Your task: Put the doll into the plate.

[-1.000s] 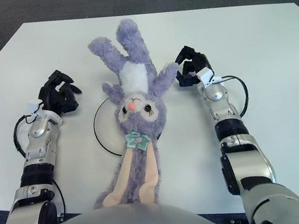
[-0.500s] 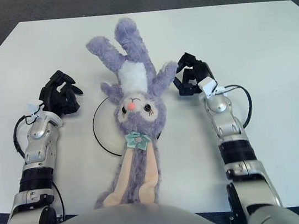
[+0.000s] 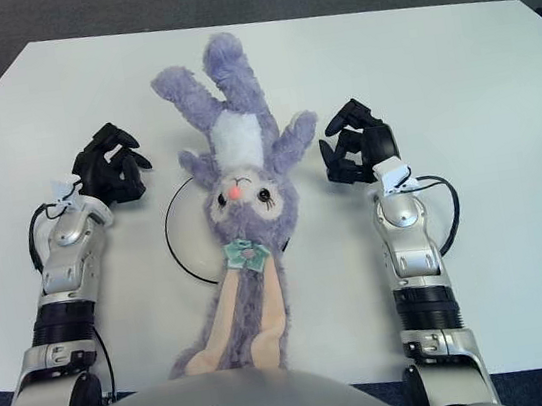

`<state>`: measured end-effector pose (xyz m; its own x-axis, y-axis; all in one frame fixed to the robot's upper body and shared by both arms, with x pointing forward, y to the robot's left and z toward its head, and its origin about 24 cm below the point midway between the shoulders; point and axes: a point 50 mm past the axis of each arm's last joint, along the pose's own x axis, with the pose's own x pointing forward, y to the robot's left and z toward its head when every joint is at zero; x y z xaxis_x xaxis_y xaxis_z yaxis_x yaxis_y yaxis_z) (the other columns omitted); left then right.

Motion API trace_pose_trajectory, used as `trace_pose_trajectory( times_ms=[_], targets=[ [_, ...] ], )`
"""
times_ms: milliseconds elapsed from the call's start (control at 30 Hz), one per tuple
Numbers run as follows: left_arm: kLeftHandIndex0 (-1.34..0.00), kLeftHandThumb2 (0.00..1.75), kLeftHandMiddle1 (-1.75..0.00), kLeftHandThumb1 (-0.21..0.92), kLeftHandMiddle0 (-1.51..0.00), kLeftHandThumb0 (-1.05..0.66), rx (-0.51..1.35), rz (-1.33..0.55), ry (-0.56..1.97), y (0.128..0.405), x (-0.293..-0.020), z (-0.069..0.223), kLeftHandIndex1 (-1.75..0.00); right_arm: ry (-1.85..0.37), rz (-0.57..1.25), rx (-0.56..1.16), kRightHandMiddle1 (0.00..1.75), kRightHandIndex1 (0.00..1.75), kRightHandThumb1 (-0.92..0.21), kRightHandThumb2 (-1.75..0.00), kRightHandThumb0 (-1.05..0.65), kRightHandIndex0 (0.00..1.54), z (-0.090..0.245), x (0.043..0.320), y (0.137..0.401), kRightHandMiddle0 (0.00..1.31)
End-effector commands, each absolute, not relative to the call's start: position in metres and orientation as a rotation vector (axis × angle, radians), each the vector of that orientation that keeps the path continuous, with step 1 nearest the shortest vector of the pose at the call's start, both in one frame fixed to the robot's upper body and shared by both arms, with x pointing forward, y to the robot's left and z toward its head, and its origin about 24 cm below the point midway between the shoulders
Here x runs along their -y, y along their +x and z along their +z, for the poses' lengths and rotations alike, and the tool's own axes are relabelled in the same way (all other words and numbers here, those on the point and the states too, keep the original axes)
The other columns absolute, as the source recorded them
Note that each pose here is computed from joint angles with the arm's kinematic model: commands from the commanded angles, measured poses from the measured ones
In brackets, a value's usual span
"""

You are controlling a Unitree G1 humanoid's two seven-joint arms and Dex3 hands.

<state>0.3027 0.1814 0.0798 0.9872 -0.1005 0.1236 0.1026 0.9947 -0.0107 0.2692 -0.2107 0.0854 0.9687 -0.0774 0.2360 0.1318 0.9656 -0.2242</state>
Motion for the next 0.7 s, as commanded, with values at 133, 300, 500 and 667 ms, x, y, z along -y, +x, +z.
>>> trace_pose_trajectory(
  times_ms=[133,300,500,667],
  targets=[
    [-0.51,1.36,-1.75,0.28,-0.52,-0.01,0.163,-0.126,0.026,0.3100,-0.1832,0.0923,-1.75,-0.204,-0.133,0.244,1.75,1.75,-0.47,-1.13,-0.43,0.92,0.0876,0.2110,0.2674,0.49],
    [-0.50,1.35,-1.75,0.29,-0.52,-0.01,0.167,-0.136,0.027,0.3129,-0.1827,0.0955,-1.75,-0.206,-0.141,0.227,1.75,1.75,-0.46,-1.13,-0.43,0.91,0.0858,0.2114,0.2682,0.50],
    [-0.50,1.35,-1.75,0.30,-0.51,-0.01,0.164,-0.149,0.019,0.3154,-0.1810,0.0966,-1.75,-0.213,-0.148,0.219,1.75,1.75,-0.46,-1.14,-0.44,0.90,0.0850,0.2118,0.2685,0.50],
    [-0.50,1.35,-1.75,0.30,-0.51,-0.01,0.171,-0.161,0.023,0.3156,-0.1792,0.0969,-1.75,-0.218,-0.159,0.209,1.75,1.75,-0.46,-1.14,-0.43,0.90,0.0841,0.2127,0.2691,0.50]
  ],
)
